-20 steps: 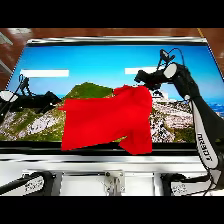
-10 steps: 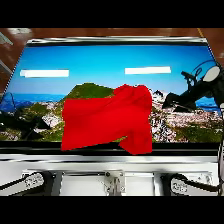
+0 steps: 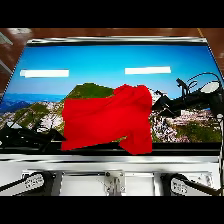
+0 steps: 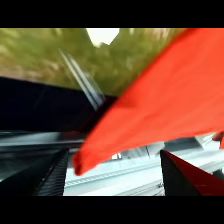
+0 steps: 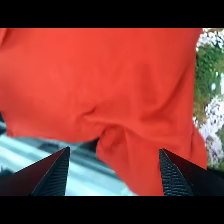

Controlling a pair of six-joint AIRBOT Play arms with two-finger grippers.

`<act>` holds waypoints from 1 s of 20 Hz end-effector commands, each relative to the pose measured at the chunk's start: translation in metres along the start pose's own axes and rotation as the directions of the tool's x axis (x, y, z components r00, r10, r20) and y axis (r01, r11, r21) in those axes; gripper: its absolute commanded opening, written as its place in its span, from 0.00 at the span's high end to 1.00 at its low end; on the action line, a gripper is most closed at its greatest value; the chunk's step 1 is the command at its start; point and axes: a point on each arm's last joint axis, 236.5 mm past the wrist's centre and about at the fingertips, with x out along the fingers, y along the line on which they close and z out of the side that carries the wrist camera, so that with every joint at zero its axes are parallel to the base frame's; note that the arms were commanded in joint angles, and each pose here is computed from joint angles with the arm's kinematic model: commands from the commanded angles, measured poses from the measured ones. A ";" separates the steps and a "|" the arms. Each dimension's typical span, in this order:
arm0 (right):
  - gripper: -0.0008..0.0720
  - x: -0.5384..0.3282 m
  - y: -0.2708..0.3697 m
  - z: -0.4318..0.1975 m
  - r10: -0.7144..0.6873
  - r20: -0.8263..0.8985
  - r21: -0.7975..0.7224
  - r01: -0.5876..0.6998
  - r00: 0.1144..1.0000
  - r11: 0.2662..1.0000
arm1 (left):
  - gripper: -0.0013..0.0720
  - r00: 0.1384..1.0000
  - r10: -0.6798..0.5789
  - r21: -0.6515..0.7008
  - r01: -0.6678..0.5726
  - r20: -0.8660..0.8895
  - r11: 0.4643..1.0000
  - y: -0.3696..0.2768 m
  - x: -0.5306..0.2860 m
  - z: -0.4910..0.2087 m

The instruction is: Fold the shirts.

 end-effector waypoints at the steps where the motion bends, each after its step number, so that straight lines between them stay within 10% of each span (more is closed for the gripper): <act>1: 0.08 0.002 -0.007 0.006 -0.027 0.029 -0.006 0.028 0.999 1.000 | 0.05 1.000 -0.008 0.028 0.008 0.007 1.000 -0.016 0.015 -0.001; 5: 0.08 0.004 -0.056 -0.017 -0.215 -0.056 0.035 0.217 0.975 0.976 | 0.92 0.996 -0.041 0.023 0.040 0.077 0.999 -0.034 0.022 0.014; 13: 0.08 0.063 -0.072 -0.044 -0.102 -0.035 0.197 0.107 0.994 0.975 | 0.93 0.980 -0.093 0.219 0.053 0.175 0.974 -0.061 -0.003 0.025; 20: 0.09 0.115 -0.042 -0.042 -0.134 -0.013 0.036 0.134 0.991 0.990 | 0.93 0.949 -0.138 0.319 0.042 0.283 0.947 -0.097 -0.043 0.050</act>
